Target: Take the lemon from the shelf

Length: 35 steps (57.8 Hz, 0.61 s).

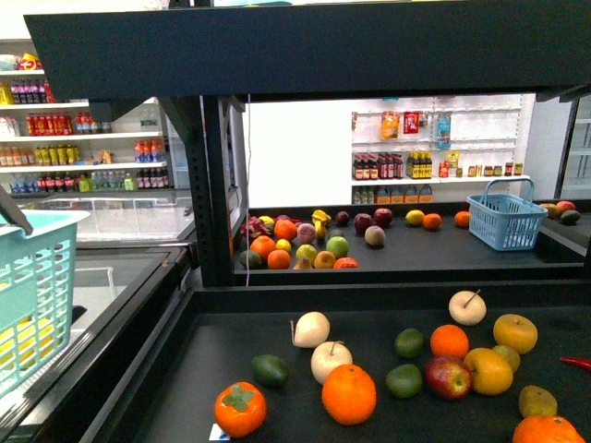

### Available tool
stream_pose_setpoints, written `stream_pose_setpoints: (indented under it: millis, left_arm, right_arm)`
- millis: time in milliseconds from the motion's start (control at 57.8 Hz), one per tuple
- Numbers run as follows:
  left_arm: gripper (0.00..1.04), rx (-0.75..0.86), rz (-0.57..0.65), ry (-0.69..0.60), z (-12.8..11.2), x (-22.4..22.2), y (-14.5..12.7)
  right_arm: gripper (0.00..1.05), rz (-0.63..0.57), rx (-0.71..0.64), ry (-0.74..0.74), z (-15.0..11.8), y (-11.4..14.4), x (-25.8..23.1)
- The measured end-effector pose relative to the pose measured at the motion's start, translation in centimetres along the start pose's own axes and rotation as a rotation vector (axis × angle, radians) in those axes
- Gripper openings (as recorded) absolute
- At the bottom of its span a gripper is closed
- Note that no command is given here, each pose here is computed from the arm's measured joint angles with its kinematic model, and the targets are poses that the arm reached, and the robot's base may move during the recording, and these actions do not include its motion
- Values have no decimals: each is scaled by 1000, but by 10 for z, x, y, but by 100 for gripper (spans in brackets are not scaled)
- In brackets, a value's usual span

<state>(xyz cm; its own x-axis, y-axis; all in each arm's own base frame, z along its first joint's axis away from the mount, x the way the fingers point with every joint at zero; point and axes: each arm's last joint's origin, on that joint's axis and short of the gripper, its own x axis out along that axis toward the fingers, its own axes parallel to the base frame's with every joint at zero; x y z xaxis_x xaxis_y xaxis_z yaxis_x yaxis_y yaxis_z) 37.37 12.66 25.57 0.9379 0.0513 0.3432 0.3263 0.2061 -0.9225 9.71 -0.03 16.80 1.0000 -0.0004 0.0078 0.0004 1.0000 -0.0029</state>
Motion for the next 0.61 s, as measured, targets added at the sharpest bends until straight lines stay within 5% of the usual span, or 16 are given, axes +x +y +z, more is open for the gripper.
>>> stream_pose_setpoints:
  millis: [311, 606]
  left_arm:
    - [10, -35, -73, 18, 17, -8, 21]
    - [10, -84, -18, 15, 15, -16, 49]
  right_arm:
    - [97, 0, 0, 0, 0, 0, 0]
    - [97, 0, 0, 0, 0, 0, 0]
